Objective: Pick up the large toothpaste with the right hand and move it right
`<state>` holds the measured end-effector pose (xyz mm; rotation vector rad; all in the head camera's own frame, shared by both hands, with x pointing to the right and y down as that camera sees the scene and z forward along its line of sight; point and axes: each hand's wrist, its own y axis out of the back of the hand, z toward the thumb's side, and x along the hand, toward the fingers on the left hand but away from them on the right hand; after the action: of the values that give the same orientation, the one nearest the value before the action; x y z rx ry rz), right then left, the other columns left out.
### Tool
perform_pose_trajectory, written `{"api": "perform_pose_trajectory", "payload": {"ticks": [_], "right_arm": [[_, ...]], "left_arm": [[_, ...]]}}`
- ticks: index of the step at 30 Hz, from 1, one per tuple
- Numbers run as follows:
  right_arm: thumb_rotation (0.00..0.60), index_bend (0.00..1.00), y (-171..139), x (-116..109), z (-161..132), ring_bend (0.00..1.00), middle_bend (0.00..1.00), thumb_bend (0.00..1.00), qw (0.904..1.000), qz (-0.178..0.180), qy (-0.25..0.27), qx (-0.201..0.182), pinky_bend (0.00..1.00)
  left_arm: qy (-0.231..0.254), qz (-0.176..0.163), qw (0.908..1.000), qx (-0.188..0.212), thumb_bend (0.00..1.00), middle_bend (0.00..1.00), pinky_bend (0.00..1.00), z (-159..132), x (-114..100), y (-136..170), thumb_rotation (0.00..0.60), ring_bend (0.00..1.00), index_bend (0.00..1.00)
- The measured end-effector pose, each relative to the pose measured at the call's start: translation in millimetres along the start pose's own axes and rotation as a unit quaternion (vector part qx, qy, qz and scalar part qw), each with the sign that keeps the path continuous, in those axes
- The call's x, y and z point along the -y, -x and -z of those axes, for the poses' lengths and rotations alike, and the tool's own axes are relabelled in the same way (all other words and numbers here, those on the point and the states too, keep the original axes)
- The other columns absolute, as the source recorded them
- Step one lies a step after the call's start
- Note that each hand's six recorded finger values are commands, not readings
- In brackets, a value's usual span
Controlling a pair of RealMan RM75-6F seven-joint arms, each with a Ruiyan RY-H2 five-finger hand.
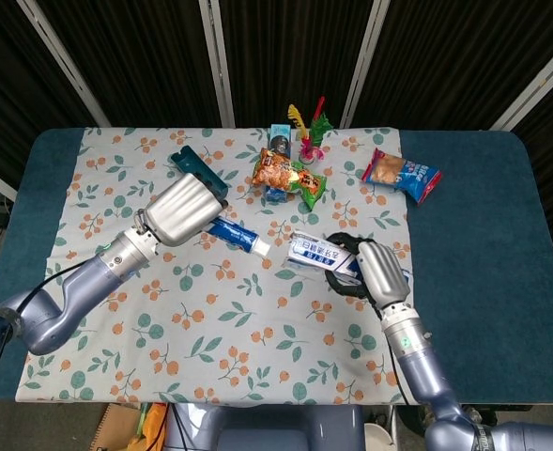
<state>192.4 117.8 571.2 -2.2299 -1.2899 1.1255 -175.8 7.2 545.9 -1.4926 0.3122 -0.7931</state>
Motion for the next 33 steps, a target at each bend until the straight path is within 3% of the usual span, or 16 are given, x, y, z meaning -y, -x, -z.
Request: {"api": "perform_pose_trajectory", "payload": {"ticks": [21, 33], "right_arm": [[0.600, 0.43, -6, -2, 0, 0.40, 0.47, 0.39, 0.9997, -0.001, 0.023, -0.004, 0.33], [0.600, 0.43, -8, -11, 2, 0.41, 0.47, 0.39, 0.9978, 0.012, 0.065, 0.002, 0.33]], "left_arm": [[-0.007, -0.028, 0.9996, 0.000, 0.47, 0.70, 0.66, -30, -14, -32, 0.600, 0.64, 0.68], [-0.013, -0.073, 0.9967, 0.032, 0.46, 0.66, 0.63, -66, -36, -57, 0.600, 0.61, 0.65]]}}
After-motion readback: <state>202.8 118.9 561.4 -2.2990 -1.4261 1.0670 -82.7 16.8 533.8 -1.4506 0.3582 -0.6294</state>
